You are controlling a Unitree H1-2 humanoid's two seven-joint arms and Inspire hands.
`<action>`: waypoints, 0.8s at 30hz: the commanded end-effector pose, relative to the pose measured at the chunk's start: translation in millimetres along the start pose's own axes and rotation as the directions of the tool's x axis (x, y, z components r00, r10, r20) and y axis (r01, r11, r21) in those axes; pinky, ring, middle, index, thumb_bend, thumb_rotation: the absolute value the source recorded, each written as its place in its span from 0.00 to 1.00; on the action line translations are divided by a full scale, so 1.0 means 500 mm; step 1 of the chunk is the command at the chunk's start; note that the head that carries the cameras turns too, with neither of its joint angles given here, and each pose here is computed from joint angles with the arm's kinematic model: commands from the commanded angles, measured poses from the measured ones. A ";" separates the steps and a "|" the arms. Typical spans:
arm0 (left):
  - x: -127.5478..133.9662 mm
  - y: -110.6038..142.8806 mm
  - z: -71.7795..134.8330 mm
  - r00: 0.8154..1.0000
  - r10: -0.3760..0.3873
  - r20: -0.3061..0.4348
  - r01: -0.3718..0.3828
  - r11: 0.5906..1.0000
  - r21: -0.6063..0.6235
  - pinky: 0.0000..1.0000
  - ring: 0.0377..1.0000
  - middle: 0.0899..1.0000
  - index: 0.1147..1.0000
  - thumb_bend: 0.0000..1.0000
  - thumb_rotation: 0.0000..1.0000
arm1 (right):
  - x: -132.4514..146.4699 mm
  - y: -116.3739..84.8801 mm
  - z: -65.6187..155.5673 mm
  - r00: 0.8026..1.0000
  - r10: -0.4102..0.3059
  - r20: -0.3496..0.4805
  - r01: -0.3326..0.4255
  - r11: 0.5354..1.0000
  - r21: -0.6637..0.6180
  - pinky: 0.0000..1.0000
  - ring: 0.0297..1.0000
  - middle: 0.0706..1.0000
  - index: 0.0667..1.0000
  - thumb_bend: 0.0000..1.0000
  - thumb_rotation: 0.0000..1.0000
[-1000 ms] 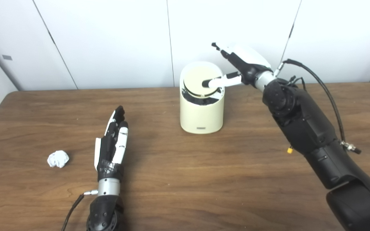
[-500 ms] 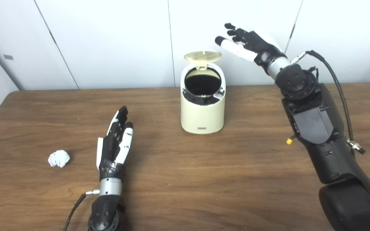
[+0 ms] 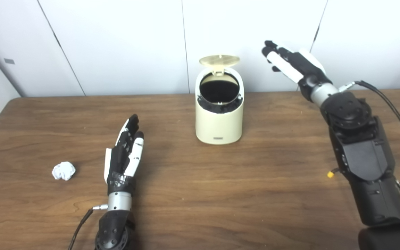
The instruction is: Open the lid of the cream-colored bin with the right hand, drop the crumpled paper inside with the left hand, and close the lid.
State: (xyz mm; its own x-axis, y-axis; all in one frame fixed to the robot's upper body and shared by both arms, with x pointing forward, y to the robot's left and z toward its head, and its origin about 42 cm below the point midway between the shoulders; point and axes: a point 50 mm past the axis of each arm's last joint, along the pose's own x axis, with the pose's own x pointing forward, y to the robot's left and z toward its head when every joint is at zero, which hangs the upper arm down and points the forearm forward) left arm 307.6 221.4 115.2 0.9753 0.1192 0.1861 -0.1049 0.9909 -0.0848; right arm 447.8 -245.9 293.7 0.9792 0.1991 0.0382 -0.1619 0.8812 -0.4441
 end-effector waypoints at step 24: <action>-0.031 0.027 -0.018 0.998 -0.007 -0.060 0.005 0.999 -0.034 1.00 0.99 0.97 0.95 0.26 0.60 | -0.129 0.066 -0.131 0.978 -0.170 0.118 0.110 0.911 0.397 1.00 0.98 0.97 0.94 0.60 0.92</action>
State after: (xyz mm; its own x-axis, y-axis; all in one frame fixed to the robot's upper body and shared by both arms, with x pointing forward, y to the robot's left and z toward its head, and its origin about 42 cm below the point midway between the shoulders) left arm 303.2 228.8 114.1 0.9823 0.1009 0.1575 -0.0842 0.9904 -0.1096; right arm 385.3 -262.2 199.2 0.9893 0.0907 0.1145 -0.0858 0.9952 -0.0476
